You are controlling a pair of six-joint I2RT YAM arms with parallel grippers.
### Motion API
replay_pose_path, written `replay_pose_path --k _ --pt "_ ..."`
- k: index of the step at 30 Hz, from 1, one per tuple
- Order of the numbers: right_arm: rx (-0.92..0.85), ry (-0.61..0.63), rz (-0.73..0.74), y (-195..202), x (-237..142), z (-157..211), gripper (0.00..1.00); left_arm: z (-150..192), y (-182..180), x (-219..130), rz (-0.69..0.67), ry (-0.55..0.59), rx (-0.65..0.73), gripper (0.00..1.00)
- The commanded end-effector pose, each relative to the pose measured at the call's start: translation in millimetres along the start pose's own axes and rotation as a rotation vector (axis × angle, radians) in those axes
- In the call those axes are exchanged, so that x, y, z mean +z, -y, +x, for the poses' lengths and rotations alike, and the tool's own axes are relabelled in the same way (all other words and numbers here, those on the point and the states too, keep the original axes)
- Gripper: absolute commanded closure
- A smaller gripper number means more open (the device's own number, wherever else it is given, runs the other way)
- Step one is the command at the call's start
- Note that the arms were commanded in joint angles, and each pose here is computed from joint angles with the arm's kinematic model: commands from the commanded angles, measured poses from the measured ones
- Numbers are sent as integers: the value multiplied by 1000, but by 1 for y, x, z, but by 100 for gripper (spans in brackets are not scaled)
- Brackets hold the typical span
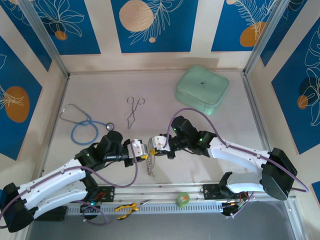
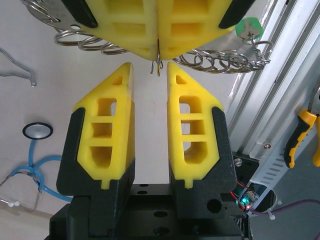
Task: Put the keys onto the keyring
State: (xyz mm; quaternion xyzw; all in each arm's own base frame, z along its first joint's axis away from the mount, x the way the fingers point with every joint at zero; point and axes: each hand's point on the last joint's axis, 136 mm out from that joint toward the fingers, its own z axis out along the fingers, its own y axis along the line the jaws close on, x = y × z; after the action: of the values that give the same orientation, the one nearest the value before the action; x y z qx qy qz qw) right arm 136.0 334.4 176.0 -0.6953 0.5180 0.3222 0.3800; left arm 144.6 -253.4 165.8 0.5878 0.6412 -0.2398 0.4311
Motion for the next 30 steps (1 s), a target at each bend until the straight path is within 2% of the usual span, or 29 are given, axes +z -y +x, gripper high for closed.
replay_pose_path --k 1,24,30 --pt "-32 26 -11 0 1 -9 100 -20 -3 -4 11 62 -2 73" --pt "-29 30 -17 0 5 -12 100 -21 -1 -3 25 70 5 81" --pt "-25 38 -21 0 5 -13 100 -19 -1 -2 29 64 5 87"
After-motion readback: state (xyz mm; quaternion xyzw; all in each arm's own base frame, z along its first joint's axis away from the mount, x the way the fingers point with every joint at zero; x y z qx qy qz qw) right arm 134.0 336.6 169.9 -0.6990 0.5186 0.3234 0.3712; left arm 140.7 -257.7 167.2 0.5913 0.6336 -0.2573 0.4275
